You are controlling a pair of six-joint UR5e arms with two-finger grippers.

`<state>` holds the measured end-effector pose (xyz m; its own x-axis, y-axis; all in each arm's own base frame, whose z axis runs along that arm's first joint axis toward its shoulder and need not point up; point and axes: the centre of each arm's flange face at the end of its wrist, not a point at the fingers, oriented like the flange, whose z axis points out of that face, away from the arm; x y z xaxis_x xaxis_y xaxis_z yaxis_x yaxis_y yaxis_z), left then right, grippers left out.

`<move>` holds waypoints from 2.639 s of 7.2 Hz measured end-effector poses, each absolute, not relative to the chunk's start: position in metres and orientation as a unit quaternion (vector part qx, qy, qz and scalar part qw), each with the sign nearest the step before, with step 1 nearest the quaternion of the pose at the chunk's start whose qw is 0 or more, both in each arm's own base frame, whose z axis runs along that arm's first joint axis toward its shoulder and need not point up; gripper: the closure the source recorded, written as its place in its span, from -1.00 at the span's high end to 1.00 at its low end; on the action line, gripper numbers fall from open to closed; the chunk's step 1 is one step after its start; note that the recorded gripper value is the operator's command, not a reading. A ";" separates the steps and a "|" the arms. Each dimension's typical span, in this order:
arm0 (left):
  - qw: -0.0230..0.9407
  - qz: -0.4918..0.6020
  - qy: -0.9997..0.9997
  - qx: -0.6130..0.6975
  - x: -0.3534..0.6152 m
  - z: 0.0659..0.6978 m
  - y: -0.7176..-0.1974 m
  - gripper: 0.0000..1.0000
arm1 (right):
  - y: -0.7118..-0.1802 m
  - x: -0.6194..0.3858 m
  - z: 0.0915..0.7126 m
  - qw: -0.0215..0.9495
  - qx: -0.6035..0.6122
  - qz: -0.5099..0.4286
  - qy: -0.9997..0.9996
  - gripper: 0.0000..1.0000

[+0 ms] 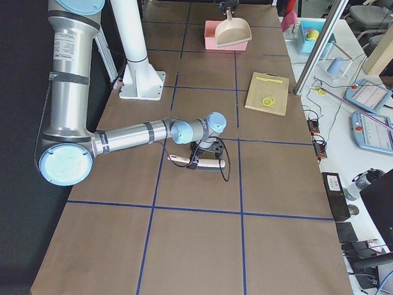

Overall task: Sweep and dump trash into bin
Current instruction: 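Carry the dustpan away from the bin toward the table center with the left gripper, then lower the dustpan onto the table with the left gripper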

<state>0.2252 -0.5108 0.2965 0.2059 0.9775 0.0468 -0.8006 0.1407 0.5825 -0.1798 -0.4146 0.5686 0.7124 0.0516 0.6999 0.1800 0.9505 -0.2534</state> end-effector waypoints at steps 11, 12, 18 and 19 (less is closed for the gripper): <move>0.691 0.628 0.266 0.239 0.452 0.302 -0.427 -0.99 | -0.469 -0.083 0.500 0.905 -0.051 0.065 -0.417 1.00; 0.690 0.630 0.266 0.238 0.454 0.303 -0.426 -0.98 | -0.469 -0.082 0.499 0.905 -0.050 0.065 -0.416 1.00; 0.670 0.650 0.257 0.250 0.460 0.292 -0.428 -0.68 | -0.469 -0.082 0.498 0.906 -0.049 0.065 -0.416 1.00; 0.669 0.653 0.254 0.249 0.460 0.295 -0.429 -0.68 | -0.469 -0.082 0.498 0.906 -0.049 0.065 -0.416 1.00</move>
